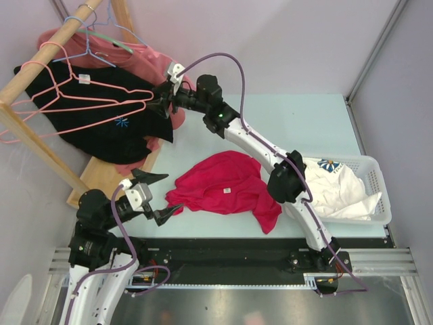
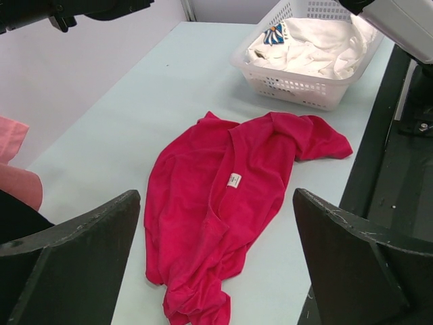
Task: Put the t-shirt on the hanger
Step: Pick up the hanger from the clothesline.
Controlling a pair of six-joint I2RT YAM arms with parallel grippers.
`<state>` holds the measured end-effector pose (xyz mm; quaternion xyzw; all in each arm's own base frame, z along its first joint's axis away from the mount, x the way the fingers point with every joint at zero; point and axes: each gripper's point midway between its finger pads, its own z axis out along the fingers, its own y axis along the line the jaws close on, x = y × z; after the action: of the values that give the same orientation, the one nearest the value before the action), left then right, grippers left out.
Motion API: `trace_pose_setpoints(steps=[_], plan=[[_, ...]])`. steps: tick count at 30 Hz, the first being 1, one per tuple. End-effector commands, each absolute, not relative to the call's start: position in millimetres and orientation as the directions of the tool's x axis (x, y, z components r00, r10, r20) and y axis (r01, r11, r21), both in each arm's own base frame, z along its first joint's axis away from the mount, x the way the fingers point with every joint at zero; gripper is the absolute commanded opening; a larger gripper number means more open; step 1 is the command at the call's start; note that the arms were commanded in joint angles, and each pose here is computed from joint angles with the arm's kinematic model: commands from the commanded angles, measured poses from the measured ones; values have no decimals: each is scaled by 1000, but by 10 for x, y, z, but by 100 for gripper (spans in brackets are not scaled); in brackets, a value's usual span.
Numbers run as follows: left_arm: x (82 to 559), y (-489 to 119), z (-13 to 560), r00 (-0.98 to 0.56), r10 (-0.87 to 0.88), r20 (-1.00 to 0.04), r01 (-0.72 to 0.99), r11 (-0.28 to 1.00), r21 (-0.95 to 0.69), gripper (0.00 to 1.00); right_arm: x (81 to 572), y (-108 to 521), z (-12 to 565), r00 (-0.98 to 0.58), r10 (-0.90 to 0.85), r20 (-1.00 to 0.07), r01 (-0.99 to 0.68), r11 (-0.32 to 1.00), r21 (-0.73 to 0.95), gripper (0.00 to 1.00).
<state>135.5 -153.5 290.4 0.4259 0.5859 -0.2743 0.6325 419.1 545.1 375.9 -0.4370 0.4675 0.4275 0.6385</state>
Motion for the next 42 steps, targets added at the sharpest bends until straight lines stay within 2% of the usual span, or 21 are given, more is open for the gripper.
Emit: trace_pose_setpoints(steps=[1, 2, 4, 7, 8, 10, 11, 14, 20, 28, 35, 42], plan=[[1356, -1530, 2879, 175, 161, -971, 845, 482, 233, 100, 4074, 5483, 4119, 286, 226, -931, -943, 240, -231, 59], [1352, -1532, 2876, 178, 163, -970, 846, 479, 236, 100, 4045, 5499, 4117, 287, 228, -930, -944, 231, -235, 54], [1357, -1528, 2886, 182, 165, -969, 843, 481, 240, 100, 3974, 5516, 4154, 294, 231, -928, -945, 217, -245, 50], [1364, -1529, 2896, 182, 166, -969, 844, 480, 240, 100, 3858, 5542, 4208, 301, 235, -924, -946, 193, -259, 37], [1369, -1530, 2900, 184, 167, -969, 843, 480, 243, 100, 3843, 5538, 4208, 300, 233, -925, -947, 187, -260, 30], [1370, -1532, 2914, 186, 165, -969, 843, 479, 244, 100, 3784, 5531, 4252, 298, 235, -925, -949, 178, -260, 22], [1374, -1532, 2920, 186, 164, -969, 842, 481, 243, 100, 3754, 5523, 4286, 300, 239, -923, -949, 173, -264, 13], [1375, -1534, 2934, 189, 163, -968, 842, 480, 245, 100, 3687, 5500, 4377, 307, 247, -919, -947, 174, -269, 0], [1369, -1536, 2948, 183, 156, -971, 844, 482, 237, 100, 3698, 5396, 4643, 262, 315, -912, -957, 207, -203, 0], [1380, -1536, 2940, 176, 159, -971, 845, 483, 232, 100, 3798, 5220, 4922, 119, 442, -889, -981, 192, -36, 0], [1402, -1536, 2941, 167, 158, -973, 844, 487, 224, 100, 3810, 5158, 5017, 45, 489, -871, -985, 165, 41, 0], [1405, -1527, 2920, 162, 171, -972, 843, 488, 226, 100, 3809, 5057, 5057, 34, 476, -879, -987, 155, 45, 0]])
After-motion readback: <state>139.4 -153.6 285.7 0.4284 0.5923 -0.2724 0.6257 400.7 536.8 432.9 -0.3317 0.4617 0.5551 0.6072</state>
